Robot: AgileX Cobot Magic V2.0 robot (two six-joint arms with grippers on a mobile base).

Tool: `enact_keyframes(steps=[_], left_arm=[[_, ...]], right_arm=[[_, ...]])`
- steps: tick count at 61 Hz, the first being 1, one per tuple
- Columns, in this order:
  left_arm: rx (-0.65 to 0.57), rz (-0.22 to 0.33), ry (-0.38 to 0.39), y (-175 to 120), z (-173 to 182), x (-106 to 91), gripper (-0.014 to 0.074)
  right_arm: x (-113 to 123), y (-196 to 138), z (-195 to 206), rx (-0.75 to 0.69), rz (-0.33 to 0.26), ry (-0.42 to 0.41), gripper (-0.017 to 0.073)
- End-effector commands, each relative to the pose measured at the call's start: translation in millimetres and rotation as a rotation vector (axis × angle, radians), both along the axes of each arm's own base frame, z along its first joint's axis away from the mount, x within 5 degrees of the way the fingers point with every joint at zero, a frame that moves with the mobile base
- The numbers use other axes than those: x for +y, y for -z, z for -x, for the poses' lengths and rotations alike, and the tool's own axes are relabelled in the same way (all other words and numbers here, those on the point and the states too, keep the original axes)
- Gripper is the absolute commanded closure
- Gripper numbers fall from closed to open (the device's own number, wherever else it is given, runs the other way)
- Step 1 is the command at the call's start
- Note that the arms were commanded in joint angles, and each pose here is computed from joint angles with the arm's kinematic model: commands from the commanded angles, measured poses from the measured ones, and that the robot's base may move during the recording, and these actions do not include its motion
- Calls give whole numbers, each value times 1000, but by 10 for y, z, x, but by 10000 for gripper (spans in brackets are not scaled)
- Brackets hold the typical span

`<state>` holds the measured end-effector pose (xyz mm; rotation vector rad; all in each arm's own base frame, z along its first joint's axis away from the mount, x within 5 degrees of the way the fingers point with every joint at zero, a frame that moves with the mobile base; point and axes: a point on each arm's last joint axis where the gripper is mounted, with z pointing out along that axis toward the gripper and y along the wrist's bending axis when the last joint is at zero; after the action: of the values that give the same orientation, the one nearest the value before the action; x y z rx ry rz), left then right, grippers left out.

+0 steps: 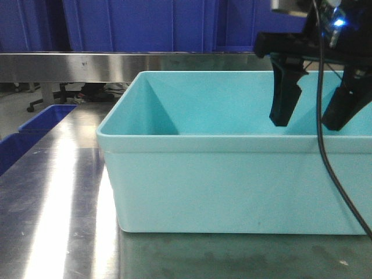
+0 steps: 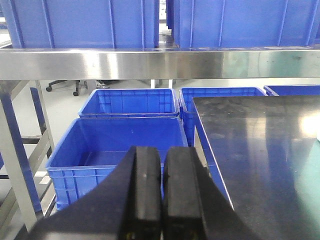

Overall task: Pick red cube and place on left shelf
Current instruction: 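Lower the open right gripper into the teal tub around the red cube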

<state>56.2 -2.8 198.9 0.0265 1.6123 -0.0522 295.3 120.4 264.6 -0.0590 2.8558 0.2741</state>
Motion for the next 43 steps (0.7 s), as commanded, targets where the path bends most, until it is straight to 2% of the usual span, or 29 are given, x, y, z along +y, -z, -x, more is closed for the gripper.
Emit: enact_keyframes(steps=[1, 21, 43], left_arm=[[-77, 12, 8, -8, 2, -5, 492], [-77, 12, 8, -8, 2, -5, 492], [-77, 12, 8, -8, 2, -5, 492]], right_arm=[[-8, -161, -50, -74, -28, 27, 24], [-8, 66, -153, -24, 41, 12, 27], [34, 304, -271, 7, 55, 13, 28]])
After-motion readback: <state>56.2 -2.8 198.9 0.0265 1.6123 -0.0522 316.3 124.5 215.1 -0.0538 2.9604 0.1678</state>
